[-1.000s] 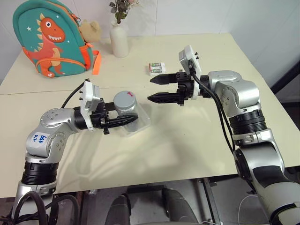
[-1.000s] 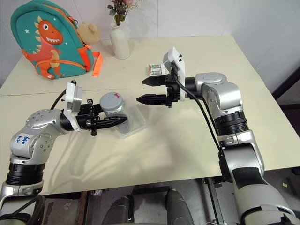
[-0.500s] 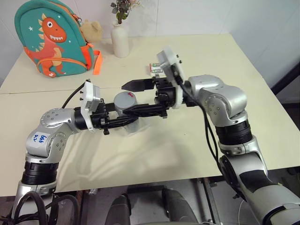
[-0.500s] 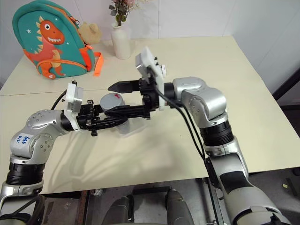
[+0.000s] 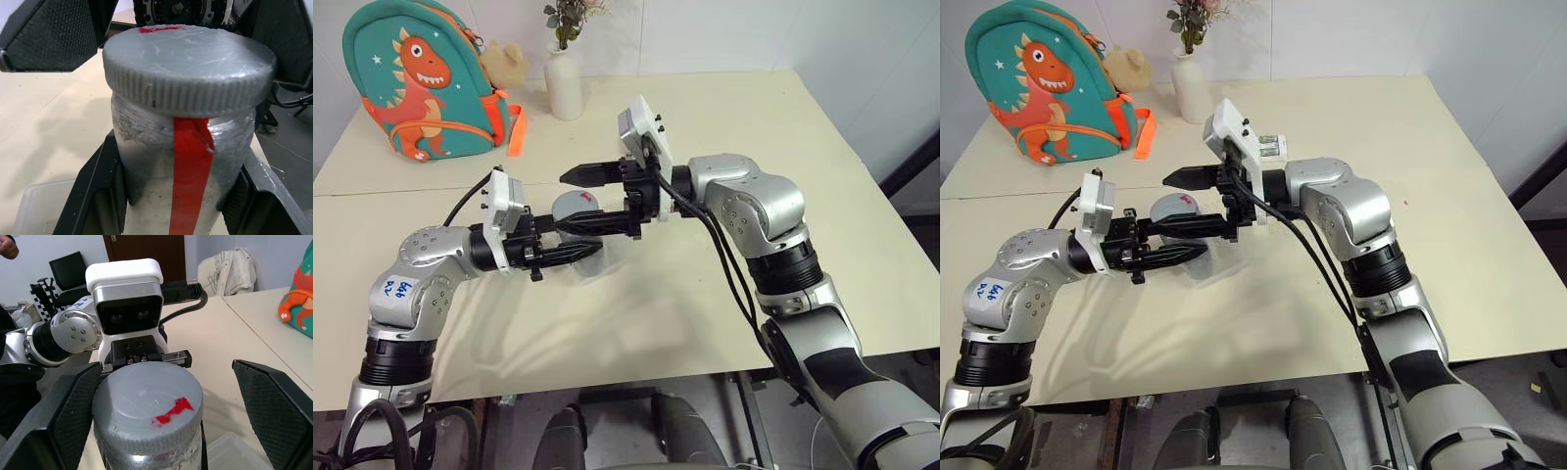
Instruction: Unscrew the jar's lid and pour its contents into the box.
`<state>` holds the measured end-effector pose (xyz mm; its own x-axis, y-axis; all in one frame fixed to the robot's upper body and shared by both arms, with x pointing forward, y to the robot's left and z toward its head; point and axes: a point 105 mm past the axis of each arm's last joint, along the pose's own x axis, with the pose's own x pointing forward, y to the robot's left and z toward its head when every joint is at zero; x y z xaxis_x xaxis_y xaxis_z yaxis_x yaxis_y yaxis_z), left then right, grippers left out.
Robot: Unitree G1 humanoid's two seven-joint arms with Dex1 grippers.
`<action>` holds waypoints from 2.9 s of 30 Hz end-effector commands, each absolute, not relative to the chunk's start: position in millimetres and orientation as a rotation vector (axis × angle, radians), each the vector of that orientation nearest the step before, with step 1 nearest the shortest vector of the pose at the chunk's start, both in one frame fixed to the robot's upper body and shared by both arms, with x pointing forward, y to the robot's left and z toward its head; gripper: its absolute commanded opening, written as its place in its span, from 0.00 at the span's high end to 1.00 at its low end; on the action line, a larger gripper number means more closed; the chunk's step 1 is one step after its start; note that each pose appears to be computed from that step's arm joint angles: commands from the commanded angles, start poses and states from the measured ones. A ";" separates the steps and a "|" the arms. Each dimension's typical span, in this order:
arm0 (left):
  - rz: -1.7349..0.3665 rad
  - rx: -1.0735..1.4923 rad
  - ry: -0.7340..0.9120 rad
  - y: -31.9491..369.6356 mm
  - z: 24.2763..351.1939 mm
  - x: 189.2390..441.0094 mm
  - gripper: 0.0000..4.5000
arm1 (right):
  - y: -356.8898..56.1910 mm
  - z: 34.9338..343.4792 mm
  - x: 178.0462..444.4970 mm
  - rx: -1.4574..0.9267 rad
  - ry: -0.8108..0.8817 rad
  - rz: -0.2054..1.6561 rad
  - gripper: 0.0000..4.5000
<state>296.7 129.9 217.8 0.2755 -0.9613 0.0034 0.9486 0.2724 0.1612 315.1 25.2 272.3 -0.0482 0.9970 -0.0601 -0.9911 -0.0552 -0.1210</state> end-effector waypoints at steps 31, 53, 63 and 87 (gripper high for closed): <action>-1.311 0.163 -0.141 129.1 223.5 287.9 0.56 | 27.7 281.4 301.1 -0.136 -0.129 1.669 0.01; -1.313 0.163 -0.138 129.6 223.7 290.2 0.56 | -5.6 284.4 336.5 -0.125 -0.107 1.540 0.01; -1.312 0.164 -0.136 130.6 222.9 290.3 0.56 | -30.6 283.0 342.2 -0.075 -0.068 1.545 0.01; -1.316 0.158 -0.143 127.5 223.7 291.7 0.56 | 31.4 279.0 311.8 -0.153 -0.089 1.653 0.01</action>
